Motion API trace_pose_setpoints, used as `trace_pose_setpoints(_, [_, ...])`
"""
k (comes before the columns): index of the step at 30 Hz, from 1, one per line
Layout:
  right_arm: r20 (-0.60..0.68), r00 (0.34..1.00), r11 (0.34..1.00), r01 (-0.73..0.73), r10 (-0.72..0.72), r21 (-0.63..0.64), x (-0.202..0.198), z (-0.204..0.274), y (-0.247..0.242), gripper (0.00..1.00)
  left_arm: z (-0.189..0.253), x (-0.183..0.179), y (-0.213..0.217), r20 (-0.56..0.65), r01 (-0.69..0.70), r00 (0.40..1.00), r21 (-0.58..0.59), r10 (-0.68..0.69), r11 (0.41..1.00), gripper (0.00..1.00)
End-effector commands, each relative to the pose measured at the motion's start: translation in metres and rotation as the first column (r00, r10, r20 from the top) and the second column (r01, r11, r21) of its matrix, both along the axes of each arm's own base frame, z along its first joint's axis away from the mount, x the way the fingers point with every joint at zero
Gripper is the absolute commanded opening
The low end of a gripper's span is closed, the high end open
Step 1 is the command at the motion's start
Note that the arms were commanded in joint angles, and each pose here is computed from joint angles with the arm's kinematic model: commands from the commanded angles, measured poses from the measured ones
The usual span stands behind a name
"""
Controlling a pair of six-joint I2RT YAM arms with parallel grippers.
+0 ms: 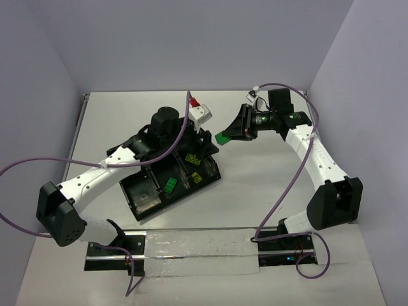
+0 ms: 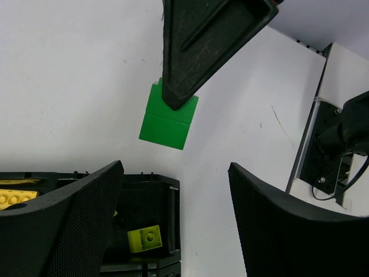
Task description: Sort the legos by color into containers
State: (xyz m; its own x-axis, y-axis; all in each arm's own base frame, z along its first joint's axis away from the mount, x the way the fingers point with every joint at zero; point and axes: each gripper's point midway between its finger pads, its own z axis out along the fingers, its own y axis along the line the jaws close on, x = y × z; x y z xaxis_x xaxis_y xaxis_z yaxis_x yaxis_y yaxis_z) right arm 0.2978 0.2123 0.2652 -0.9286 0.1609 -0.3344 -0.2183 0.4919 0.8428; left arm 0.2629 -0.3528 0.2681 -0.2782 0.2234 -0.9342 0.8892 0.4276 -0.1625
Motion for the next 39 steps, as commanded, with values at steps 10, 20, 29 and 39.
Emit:
trace_pose_setpoints(10, [-0.004, 0.997, 0.995, -0.081, 0.081, 0.059, -0.012, 0.008, 0.017, 0.00, 0.017, 0.013, -0.016, 0.112, 0.032, 0.993, 0.013, -0.033, 0.999, 0.79])
trace_pose_setpoints(20, [0.000, 0.996, 0.995, -0.085, 0.085, 0.060, -0.010, 0.011, 0.020, 0.00, 0.010, 0.017, -0.019, 0.103, 0.016, 0.995, 0.020, -0.018, 1.000, 0.72])
trace_pose_setpoints(29, [0.008, 0.997, 0.995, -0.078, 0.078, 0.066, -0.008, 0.015, 0.021, 0.00, 0.007, 0.016, -0.019, 0.101, 0.022, 0.995, 0.030, -0.025, 0.999, 0.40])
trace_pose_setpoints(39, [0.049, 0.998, 0.996, -0.044, 0.040, 0.082, 0.000, 0.030, 0.012, 0.00, 0.005, 0.013, -0.008, 0.120, -0.005, 0.993, 0.019, 0.003, 1.000, 0.00])
